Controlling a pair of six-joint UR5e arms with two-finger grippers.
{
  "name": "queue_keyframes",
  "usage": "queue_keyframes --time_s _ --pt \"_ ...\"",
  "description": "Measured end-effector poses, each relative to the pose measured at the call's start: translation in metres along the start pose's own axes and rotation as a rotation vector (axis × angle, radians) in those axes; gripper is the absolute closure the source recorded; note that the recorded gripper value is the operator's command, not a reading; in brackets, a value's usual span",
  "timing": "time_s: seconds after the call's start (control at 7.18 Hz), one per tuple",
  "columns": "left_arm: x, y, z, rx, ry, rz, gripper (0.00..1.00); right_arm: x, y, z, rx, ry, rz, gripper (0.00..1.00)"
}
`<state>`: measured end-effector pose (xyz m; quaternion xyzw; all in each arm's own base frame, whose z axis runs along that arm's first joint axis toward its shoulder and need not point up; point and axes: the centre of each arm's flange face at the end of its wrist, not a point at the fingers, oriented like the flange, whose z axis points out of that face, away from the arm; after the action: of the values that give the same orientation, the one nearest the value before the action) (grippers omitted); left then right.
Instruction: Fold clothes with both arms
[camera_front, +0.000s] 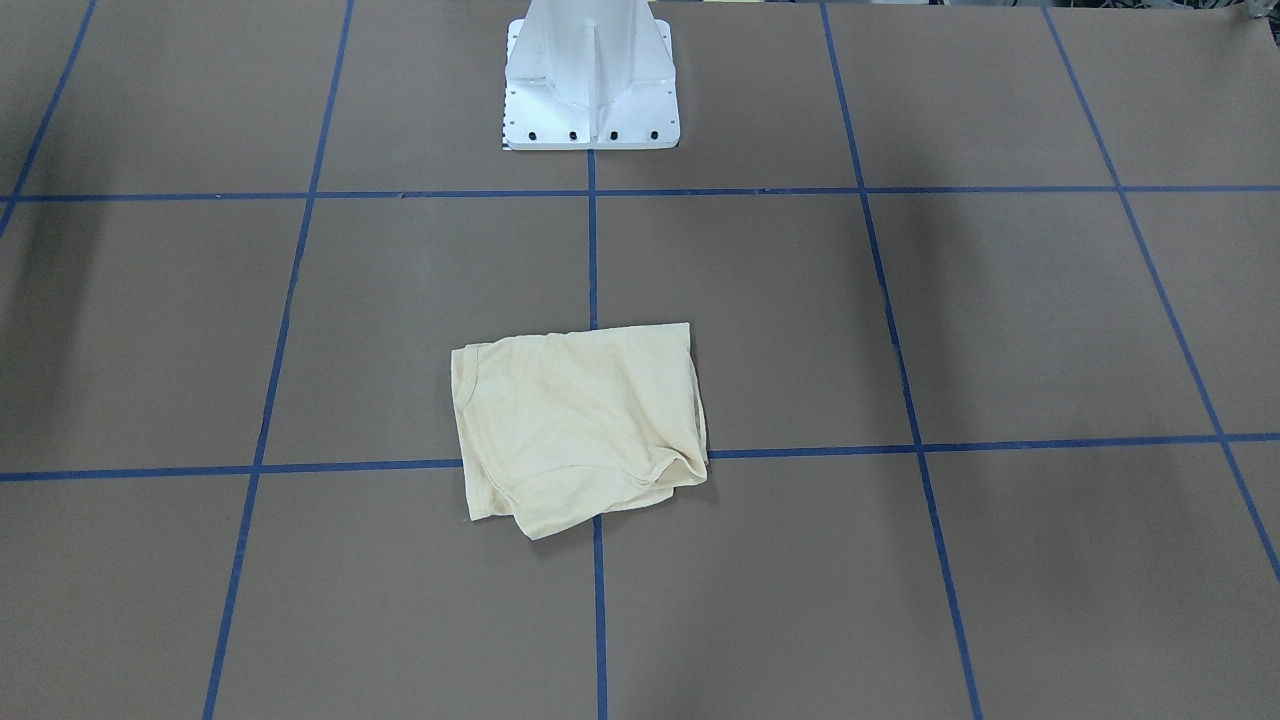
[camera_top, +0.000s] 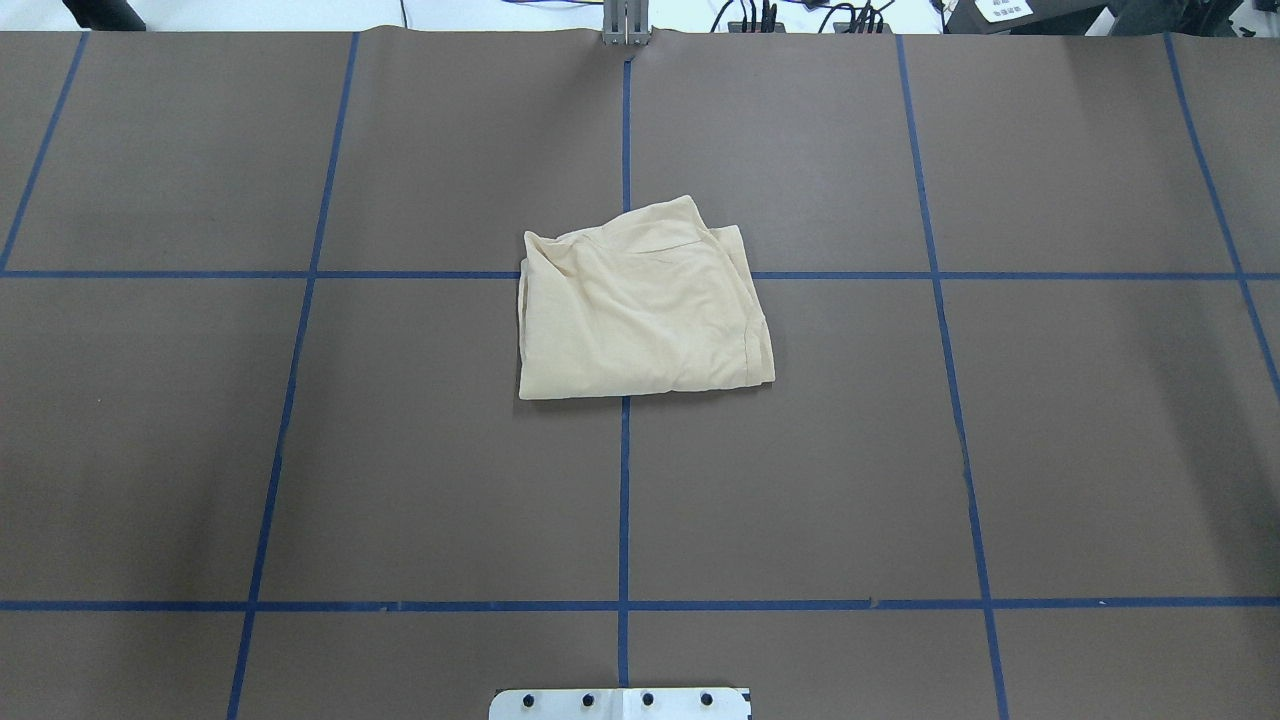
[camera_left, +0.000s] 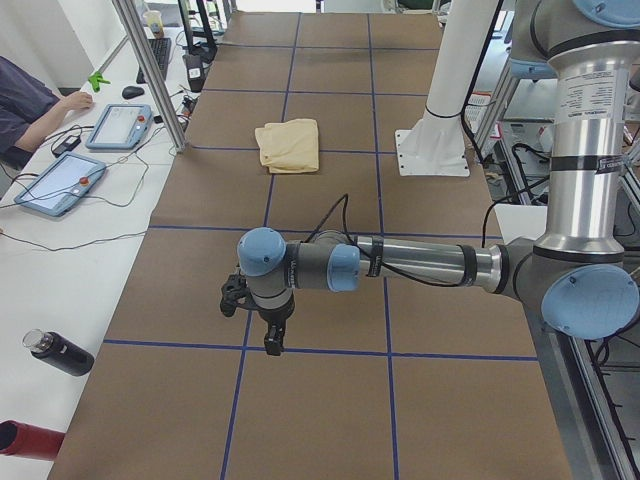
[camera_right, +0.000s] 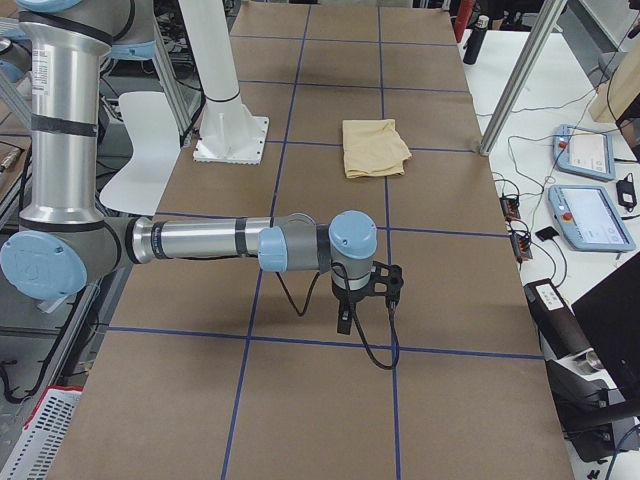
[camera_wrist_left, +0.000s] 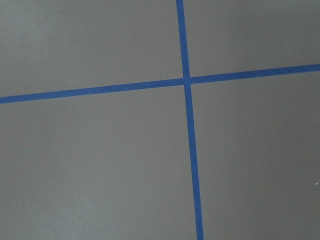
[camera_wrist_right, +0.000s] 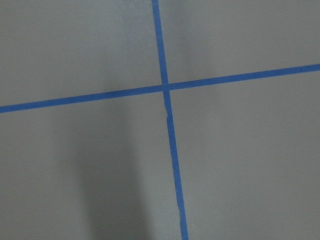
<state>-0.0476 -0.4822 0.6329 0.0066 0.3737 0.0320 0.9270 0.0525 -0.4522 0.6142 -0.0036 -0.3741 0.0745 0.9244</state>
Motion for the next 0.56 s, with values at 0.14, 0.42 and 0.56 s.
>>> queue_keyframes --time_s 0.14,0.42,0.56 --pt "0.0008 0.0002 0.0003 -0.001 0.012 -0.007 0.01 -0.0001 0.0 0.0001 -0.001 -0.001 0.001 0.0" --pt "0.0014 0.0002 0.0006 -0.001 0.019 -0.011 0.01 0.0006 0.0002 0.0011 -0.004 -0.004 0.004 0.0" --pt "0.0014 0.0002 0.0006 -0.001 0.02 -0.011 0.01 0.0037 0.0001 0.0044 -0.01 -0.005 0.009 0.0"
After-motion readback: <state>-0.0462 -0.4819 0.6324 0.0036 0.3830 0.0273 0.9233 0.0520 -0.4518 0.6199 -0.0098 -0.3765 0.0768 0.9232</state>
